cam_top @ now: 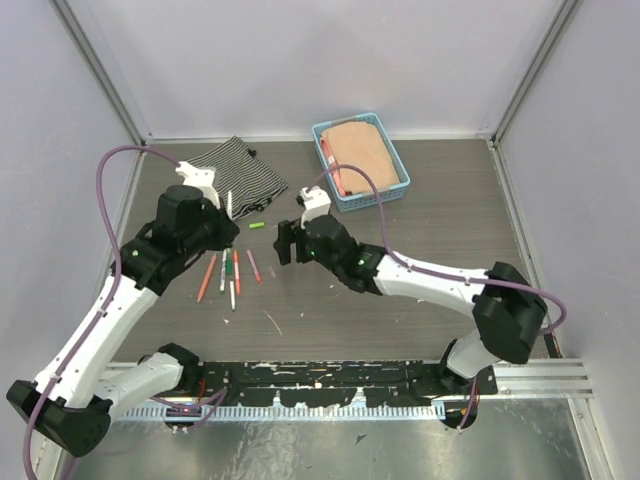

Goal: Insert the pens into the pen caps
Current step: Pick up the pen cap from the center of the board.

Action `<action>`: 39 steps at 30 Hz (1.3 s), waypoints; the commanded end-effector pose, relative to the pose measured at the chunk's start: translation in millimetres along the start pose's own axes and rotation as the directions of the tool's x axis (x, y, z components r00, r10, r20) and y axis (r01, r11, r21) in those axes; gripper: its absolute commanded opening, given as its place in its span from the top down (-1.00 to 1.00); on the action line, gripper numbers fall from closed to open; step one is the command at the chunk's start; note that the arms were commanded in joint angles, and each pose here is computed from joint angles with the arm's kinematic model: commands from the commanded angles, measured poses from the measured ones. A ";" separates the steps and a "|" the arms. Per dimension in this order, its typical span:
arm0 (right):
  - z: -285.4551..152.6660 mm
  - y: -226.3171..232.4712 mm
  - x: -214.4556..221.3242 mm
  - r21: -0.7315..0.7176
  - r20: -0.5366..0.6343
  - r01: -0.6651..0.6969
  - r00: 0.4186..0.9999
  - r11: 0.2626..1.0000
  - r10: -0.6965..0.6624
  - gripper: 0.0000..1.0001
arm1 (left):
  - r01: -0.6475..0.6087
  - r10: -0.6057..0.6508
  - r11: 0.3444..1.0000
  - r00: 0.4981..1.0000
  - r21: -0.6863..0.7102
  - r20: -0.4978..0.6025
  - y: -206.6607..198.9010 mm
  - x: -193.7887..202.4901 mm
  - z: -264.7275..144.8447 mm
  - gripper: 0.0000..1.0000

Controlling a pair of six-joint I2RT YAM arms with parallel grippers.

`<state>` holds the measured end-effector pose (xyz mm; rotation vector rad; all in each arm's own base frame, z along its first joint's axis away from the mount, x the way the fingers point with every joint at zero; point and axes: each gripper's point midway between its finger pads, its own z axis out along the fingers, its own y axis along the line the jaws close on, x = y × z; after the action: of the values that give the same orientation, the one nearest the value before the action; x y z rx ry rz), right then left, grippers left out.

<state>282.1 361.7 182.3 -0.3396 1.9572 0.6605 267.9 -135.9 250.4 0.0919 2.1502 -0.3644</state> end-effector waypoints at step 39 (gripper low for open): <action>205.6 1.4 34.0 -0.475 -0.206 0.414 0.806 0.777 -0.555 -0.45 | -0.051 0.051 0.999 0.999 -0.016 0.012 31.3 22.6 -73.7 1.00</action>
<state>406.1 468.8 53.1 -1.2503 2.0069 0.6826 204.3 -87.7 263.7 0.1372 2.1491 -0.3175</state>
